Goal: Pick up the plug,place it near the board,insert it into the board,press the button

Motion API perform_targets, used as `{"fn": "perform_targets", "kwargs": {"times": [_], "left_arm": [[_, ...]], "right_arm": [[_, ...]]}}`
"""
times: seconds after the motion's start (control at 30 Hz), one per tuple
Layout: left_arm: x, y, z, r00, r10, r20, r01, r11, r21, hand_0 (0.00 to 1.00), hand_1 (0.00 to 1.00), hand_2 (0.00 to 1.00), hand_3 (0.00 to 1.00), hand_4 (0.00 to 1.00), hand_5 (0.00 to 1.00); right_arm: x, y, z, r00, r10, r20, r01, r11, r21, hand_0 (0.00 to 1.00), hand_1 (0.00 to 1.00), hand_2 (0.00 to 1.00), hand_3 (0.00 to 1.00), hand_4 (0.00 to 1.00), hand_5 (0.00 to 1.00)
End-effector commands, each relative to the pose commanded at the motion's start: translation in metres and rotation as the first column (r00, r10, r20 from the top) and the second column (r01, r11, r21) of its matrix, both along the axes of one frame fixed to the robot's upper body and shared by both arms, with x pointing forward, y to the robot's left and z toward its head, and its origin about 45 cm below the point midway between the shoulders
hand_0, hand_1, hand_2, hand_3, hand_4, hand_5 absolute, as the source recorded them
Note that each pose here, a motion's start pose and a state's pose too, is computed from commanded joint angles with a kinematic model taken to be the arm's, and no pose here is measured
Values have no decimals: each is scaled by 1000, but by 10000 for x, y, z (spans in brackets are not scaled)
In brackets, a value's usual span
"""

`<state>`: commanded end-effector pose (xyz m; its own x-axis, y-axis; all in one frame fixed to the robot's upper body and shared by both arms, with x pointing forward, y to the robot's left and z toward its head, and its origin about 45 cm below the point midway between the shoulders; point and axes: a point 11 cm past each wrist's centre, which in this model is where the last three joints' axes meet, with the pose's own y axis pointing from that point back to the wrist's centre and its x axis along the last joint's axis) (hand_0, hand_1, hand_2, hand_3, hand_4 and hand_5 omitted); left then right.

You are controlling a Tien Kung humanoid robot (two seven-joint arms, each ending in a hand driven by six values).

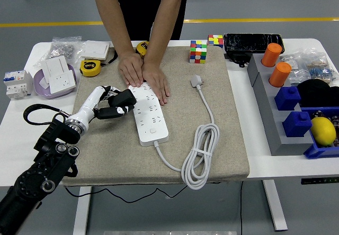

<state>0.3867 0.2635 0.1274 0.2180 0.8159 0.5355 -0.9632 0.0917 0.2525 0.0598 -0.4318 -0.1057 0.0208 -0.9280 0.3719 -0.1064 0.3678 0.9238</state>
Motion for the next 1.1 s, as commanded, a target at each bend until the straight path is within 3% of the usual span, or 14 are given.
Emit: {"fn": "perform_targets", "kwargs": {"times": [0.13,0.3,0.5,0.53,0.7,0.73,0.9,0.93,1.1], "left_arm": [[-12,163,12,999,43,4,-43,999,7,763,627,432,401,574,173],[-77,351,-88,997,69,-33,-67,997,39,763,627,432,401,574,173],[-155,279,-214,997,41,-72,-39,999,26,762,637,436,408,581,177],[-159,256,-226,997,35,-75,-34,999,22,766,680,515,485,830,299],[-157,148,-245,997,11,-81,-11,1000,-2,766,680,515,485,830,299],[-156,135,-249,996,6,-85,-6,1000,-6,801,796,700,618,998,435],[-168,119,-280,995,-5,-104,3,1000,-19,801,796,700,618,998,435],[-171,121,-284,994,-4,-106,2,1000,-24,870,940,861,835,998,618],[-173,141,-285,994,4,-109,-10,999,-52,870,940,861,835,998,618]], "right_arm": [[5,3,0,1000,-2,3,2,1000,1,772,682,704,672,998,817],[-17,4,-4,1000,-8,-1,8,1000,1,772,682,704,672,998,817],[4,15,-5,1000,-8,5,8,1000,3,772,682,704,672,998,816],[12,16,-4,1000,-7,7,7,1000,4,772,681,704,671,998,816],[37,20,-2,1000,-6,12,6,1000,4,772,681,704,671,998,816],[34,17,-1,1000,-7,11,7,1000,4,772,682,704,670,998,816],[3,6,-2,1000,-11,3,11,1000,2,772,682,704,670,998,816],[0,6,-2,1000,-11,2,11,1000,2,773,681,704,670,998,815],[7,10,-2,1000,-10,5,10,1000,3,773,681,704,670,998,815]]}}
